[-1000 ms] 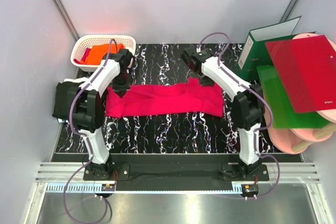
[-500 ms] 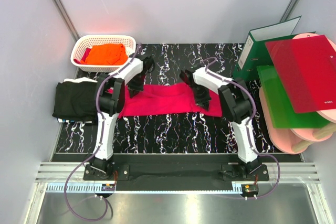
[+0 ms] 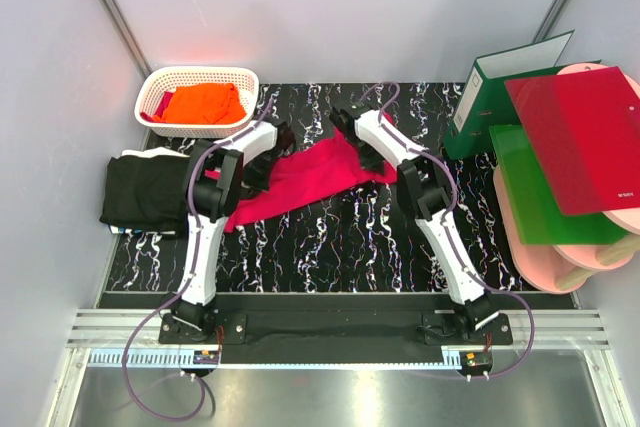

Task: Fold and stack the t-shirts
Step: Rotate the tshirt 90 degrees

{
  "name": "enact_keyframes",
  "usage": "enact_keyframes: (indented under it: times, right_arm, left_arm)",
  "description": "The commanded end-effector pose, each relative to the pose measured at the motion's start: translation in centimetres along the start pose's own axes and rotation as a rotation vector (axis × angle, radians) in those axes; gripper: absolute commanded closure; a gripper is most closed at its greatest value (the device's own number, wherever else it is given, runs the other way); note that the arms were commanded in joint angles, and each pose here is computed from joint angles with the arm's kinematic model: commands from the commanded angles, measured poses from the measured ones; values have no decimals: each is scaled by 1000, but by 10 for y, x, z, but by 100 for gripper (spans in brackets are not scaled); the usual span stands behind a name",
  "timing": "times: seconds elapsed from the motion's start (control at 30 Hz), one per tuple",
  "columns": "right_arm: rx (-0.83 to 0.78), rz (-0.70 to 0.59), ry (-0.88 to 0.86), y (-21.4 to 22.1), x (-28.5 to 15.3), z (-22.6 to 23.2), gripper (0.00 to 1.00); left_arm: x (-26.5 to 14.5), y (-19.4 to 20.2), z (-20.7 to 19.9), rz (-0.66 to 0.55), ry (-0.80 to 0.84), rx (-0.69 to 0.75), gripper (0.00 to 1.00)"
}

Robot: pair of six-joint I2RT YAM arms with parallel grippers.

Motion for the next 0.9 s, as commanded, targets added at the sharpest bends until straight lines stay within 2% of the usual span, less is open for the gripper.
enact_keyframes:
  times: [0.0, 0.27, 0.33, 0.47, 0.6, 0.7, 0.73, 0.8, 0.83, 0.87]
  right_arm:
    - [31, -113, 43, -34, 13, 1, 100]
    - [84, -324, 12, -83, 16, 8, 100]
    - [111, -421, -11, -100, 6, 8, 100]
    - [168, -565, -37, -126, -19, 1, 99]
    - [233, -649, -44, -136, -58, -21, 93]
    - [255, -666, -83, -131, -87, -39, 91]
    - [234, -638, -86, -123, -84, -39, 91]
    - [264, -647, -154, -114, -111, -55, 92]
    - [240, -603, -167, -103, -104, -53, 92]
    - [265, -597, -239, -96, -119, -59, 95]
  left_arm:
    - [-31, 41, -13, 87, 111, 45, 100]
    - [-70, 69, -84, 68, 304, 161, 100]
    - [-82, 73, -95, 39, 332, 172, 100]
    - [-101, 73, -89, -46, 317, 143, 100]
    - [-125, 71, -57, -153, 306, 67, 96]
    - [-135, 68, -30, -233, 292, 2, 87]
    - [-136, 67, -23, -257, 286, -16, 77]
    - [-142, 60, -5, -329, 323, -57, 71]
    - [-143, 57, 0, -347, 344, -76, 43]
    - [-143, 49, 8, -393, 368, -113, 26]
Point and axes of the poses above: each gripper's point midway between its finger pads, its own x axis out along the fingers, its own z axis along the line the jaws close on, y = z × x, the point moved 8 cm from there along -x, back along the fingers, and after that the axes turned 1 degree about x, right-handed, at the moved point
